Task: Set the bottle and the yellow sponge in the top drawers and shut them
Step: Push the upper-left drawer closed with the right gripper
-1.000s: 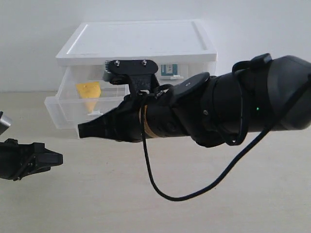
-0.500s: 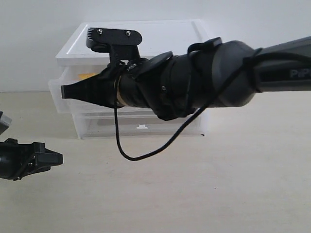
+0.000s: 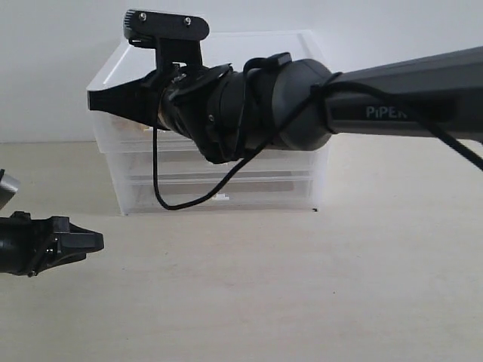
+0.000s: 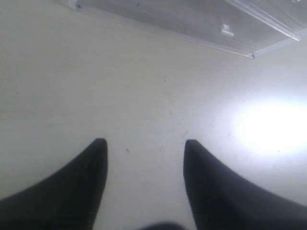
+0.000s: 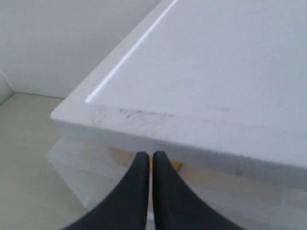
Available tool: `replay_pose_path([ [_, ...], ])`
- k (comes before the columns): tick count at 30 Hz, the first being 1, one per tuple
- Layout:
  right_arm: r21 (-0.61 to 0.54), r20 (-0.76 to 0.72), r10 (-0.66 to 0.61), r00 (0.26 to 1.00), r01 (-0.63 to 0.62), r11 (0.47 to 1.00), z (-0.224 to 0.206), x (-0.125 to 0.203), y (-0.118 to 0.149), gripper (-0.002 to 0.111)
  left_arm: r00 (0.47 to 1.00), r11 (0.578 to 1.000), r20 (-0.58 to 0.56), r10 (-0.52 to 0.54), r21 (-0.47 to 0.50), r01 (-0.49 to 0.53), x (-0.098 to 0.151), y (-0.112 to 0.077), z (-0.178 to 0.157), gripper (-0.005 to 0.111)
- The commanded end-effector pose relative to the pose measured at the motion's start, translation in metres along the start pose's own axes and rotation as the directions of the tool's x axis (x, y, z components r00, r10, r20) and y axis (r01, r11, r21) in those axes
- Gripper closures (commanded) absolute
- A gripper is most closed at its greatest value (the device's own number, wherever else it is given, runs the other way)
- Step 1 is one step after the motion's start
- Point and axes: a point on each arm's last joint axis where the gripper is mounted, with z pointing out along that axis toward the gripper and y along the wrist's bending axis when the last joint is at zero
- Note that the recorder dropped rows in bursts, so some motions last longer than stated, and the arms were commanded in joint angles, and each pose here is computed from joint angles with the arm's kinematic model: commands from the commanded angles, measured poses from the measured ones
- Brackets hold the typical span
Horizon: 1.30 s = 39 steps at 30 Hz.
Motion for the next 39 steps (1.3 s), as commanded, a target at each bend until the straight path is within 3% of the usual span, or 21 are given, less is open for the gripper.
replay_pose_path([
  [1, 0.039, 0.044, -0.041, 0.998, 0.039, 0.998, -0.001, -0.013, -0.005, 0.108, 1.0, 1.0, 0.012, 0.011, 0.018, -0.011, -0.001, -0.004, -0.002, 0.061],
  [6, 0.023, 0.047, -0.075, 0.996, 0.074, 0.997, -0.01, -0.024, -0.003, 0.108, 1.0, 1.0, 0.009, 0.011, 0.016, -0.011, -0.001, -0.003, -0.001, 0.061],
  [10, -0.113, -0.055, -0.099, 0.994, 0.093, 0.989, -0.021, -0.017, 0.008, 0.108, 1.0, 1.0, 0.011, 0.009, 0.011, -0.009, -0.001, -0.003, -0.001, 0.061],
  [13, -0.06, -0.151, -0.109, 0.982, 0.101, 0.993, -0.023, 0.003, -0.004, 0.108, 1.0, 1.0, 0.01, 0.009, 0.009, -0.009, -0.001, -0.003, -0.001, 0.061],
  [16, -0.024, -0.218, -0.186, 0.958, 0.185, 0.982, -0.024, 0.022, -0.014, 0.108, 1.0, 1.0, 0.016, 0.004, 0.008, -0.004, -0.001, -0.003, -0.001, 0.061],
  [19, 0.011, -0.182, -0.258, 0.949, 0.264, 0.964, -0.022, 0.017, -0.019, 0.108, 1.0, 1.0, 0.014, 0.006, 0.013, -0.007, -0.001, -0.003, -0.001, 0.061],
  [25, 0.09, -0.162, -0.062, 0.985, 0.077, 0.993, 0.008, 0.019, -0.055, 0.108, 1.0, 1.0, 0.015, 0.006, 0.017, -0.007, -0.001, -0.004, -0.001, 0.061],
  [39, 0.079, -0.099, -0.072, 0.992, 0.08, 0.994, 0.019, 0.0, -0.057, 0.108, 1.0, 1.0, 0.025, -0.003, 0.015, 0.003, -0.002, -0.003, -0.001, 0.061],
])
